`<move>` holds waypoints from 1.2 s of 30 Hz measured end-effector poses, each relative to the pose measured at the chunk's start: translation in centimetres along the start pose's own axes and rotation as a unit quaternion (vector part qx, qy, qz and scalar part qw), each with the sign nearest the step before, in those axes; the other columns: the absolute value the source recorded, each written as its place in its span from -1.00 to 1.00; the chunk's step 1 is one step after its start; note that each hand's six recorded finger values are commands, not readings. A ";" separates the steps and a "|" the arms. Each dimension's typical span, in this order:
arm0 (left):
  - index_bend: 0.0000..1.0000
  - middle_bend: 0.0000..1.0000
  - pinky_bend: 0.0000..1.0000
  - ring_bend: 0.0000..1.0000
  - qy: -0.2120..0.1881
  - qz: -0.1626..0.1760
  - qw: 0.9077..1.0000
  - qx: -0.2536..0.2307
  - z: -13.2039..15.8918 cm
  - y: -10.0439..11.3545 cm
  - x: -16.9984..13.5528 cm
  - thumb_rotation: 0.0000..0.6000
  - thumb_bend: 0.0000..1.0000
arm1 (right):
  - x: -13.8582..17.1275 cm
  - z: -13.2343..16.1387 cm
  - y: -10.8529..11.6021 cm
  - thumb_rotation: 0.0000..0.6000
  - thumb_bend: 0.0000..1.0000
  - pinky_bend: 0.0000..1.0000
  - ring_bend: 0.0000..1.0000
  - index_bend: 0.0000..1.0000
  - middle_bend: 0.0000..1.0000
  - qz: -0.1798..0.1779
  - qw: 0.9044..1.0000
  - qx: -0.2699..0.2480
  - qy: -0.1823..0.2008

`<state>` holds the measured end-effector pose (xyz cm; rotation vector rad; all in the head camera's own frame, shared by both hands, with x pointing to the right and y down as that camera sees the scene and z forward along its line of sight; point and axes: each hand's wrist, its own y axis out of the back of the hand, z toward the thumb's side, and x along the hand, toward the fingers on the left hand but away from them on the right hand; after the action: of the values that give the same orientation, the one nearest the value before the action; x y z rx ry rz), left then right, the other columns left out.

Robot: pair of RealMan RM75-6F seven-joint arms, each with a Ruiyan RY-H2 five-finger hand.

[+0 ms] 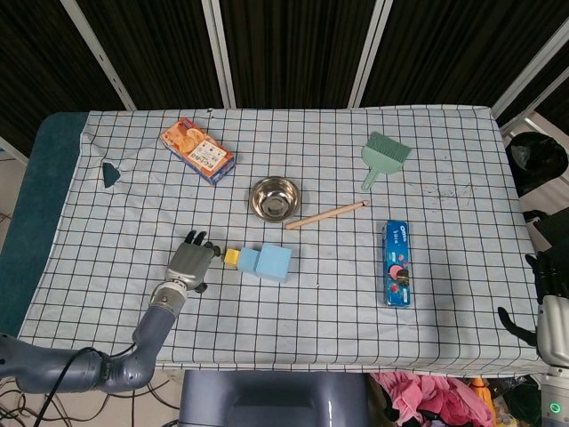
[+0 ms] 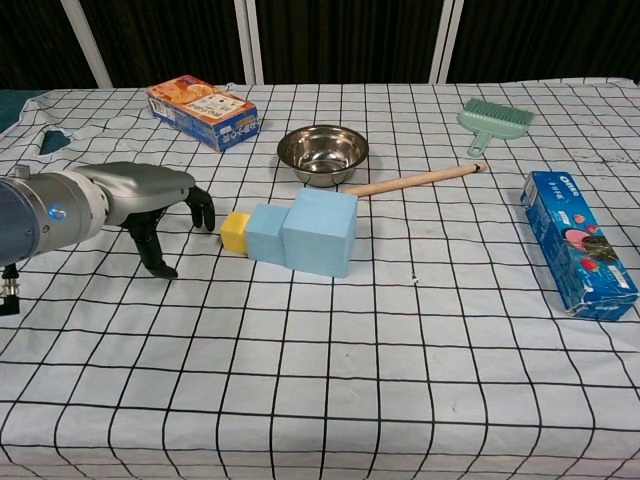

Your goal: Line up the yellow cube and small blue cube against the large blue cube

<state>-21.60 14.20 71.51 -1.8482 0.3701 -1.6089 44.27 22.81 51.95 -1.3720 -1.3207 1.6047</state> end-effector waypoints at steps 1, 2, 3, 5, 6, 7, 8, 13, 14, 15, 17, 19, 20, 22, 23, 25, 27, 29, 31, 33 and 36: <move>-0.46 -0.51 -1.00 -1.00 0.000 0.000 1.000 0.000 0.1 0.0 0.1 1.00 -0.59 | 0.0 0.0 0.0 1.00 -0.62 -0.76 -0.62 -0.80 -0.90 0.000 1.000 0.000 0.000; -0.47 -0.51 -1.00 -1.00 0.001 0.000 1.000 0.000 0.2 0.0 0.1 1.00 -0.59 | 0.0 0.0 0.0 1.00 -0.62 -0.76 -0.62 -0.80 -0.90 -0.001 1.000 -0.001 0.000; -0.48 -0.51 -1.00 -1.00 0.001 0.000 1.000 0.000 0.3 -0.1 0.2 1.00 -0.59 | 0.0 0.0 0.1 1.00 -0.62 -0.76 -0.62 -0.80 -0.90 -0.001 1.000 -0.001 0.001; -0.48 -0.51 -1.00 -1.00 0.001 -0.001 1.000 0.000 0.5 -0.1 0.3 1.00 -0.59 | 0.0 0.0 0.1 1.00 -0.62 -0.76 -0.62 -0.80 -0.90 -0.001 1.000 -0.002 0.001; -0.49 -0.51 -1.00 -1.00 0.000 -0.002 1.000 0.000 0.5 -0.1 0.4 1.00 -0.59 | 0.0 0.0 0.1 1.00 -0.62 -0.76 -0.62 -0.80 -0.90 -0.001 1.000 -0.002 0.000; -0.51 -0.51 -1.00 -1.00 -0.001 -0.002 1.000 0.000 0.7 -0.2 0.5 1.00 -0.59 | 0.0 0.0 0.1 1.00 -0.62 -0.76 -0.62 -0.80 -0.90 -0.001 1.000 -0.002 0.000; -0.51 -0.51 -1.00 -1.00 -0.001 -0.002 1.000 0.001 0.8 -0.2 0.5 1.00 -0.59 | 0.0 -0.1 0.1 1.00 -0.62 -0.76 -0.62 -0.80 -0.90 -0.002 1.000 -0.002 0.000; -0.53 -0.51 -1.00 -1.00 -0.007 -0.003 1.000 0.002 1.5 -0.2 0.7 1.00 -0.59 | 0.0 -0.1 0.1 1.00 -0.62 -0.76 -0.62 -0.80 -0.90 -0.001 1.000 -0.002 0.000; -0.53 -0.51 -1.00 -1.00 -0.008 -0.003 1.000 0.002 1.6 -0.2 0.8 1.00 -0.59 | 0.0 -0.1 0.1 1.00 -0.62 -0.76 -0.62 -0.80 -0.90 -0.001 1.000 -0.002 0.000; -0.53 -0.51 -1.00 -1.00 -0.009 -0.004 1.000 0.002 1.7 -0.2 0.8 1.00 -0.59 | 0.0 -0.1 0.1 1.00 -0.62 -0.76 -0.62 -0.80 -0.90 -0.001 1.000 -0.002 0.000; -0.53 -0.51 -1.00 -1.00 -0.010 -0.005 1.000 0.003 1.8 -0.3 0.8 1.00 -0.59 | 0.0 -0.1 0.2 1.00 -0.62 -0.76 -0.62 -0.80 -0.90 -0.002 1.000 -0.003 -0.001; -0.53 -0.51 -1.00 -1.00 -0.009 -0.005 1.000 0.003 1.9 -0.4 0.8 1.00 -0.59 | 0.0 -0.2 0.2 1.00 -0.62 -0.76 -0.62 -0.80 -0.90 -0.003 1.000 -0.003 -0.001; -0.53 -0.51 -1.00 -1.00 -0.009 -0.004 1.000 0.003 1.9 -0.4 0.8 1.00 -0.59 | 0.0 -0.2 0.3 1.00 -0.62 -0.76 -0.62 -0.80 -0.90 -0.003 1.000 -0.003 -0.001; -0.53 -0.51 -1.00 -1.00 -0.007 -0.003 1.000 0.003 1.8 -0.3 0.8 1.00 -0.59 | 0.0 -0.1 0.3 1.00 -0.62 -0.76 -0.62 -0.80 -0.90 -0.003 1.000 -0.004 0.000; -0.53 -0.51 -1.00 -1.00 -0.007 -0.002 1.000 0.003 1.8 -0.3 0.8 1.00 -0.59 | 0.0 -0.1 0.3 1.00 -0.62 -0.76 -0.62 -0.80 -0.90 -0.003 1.000 -0.004 0.000; -0.53 -0.51 -1.00 -1.00 -0.006 -0.001 1.000 0.003 1.8 -0.2 0.8 1.00 -0.59 | 0.0 -0.1 0.2 1.00 -0.62 -0.76 -0.62 -0.80 -0.90 -0.003 1.000 -0.004 0.000; -0.54 -0.51 -1.00 -1.00 -0.004 0.001 1.000 0.002 1.6 0.0 0.7 1.00 -0.59 | 0.0 -0.1 0.3 1.00 -0.62 -0.76 -0.62 -0.80 -0.90 -0.003 1.000 -0.003 0.001; -0.56 -0.51 -1.00 -1.00 0.001 0.006 1.000 0.003 1.2 0.3 0.6 1.00 -0.59 | 0.0 -0.1 0.3 1.00 -0.62 -0.76 -0.62 -0.80 -0.90 -0.003 1.000 -0.003 0.000; -0.56 -0.51 -1.00 -1.00 0.009 0.013 1.000 0.004 0.6 0.7 0.5 1.00 -0.59 | 0.0 -0.1 0.2 1.00 -0.62 -0.76 -0.62 -0.80 -0.90 -0.002 1.000 -0.003 0.000; -0.57 -0.51 -1.00 -1.00 0.016 0.019 1.000 0.004 -0.1 1.1 0.3 1.00 -0.59 | 0.0 -0.1 0.2 1.00 -0.62 -0.76 -0.62 -0.80 -0.90 -0.001 1.000 -0.002 0.001; -0.59 -0.53 -1.00 -1.00 0.029 0.031 0.999 0.005 -1.5 1.8 -0.4 1.00 -0.59 | 0.0 -0.1 0.1 1.00 -0.62 -0.76 -0.62 -0.80 -0.90 0.000 1.000 0.000 0.001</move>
<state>-22.82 12.70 70.12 -1.7694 0.4399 -1.6229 44.35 22.84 51.86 -1.3730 -1.3197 1.6036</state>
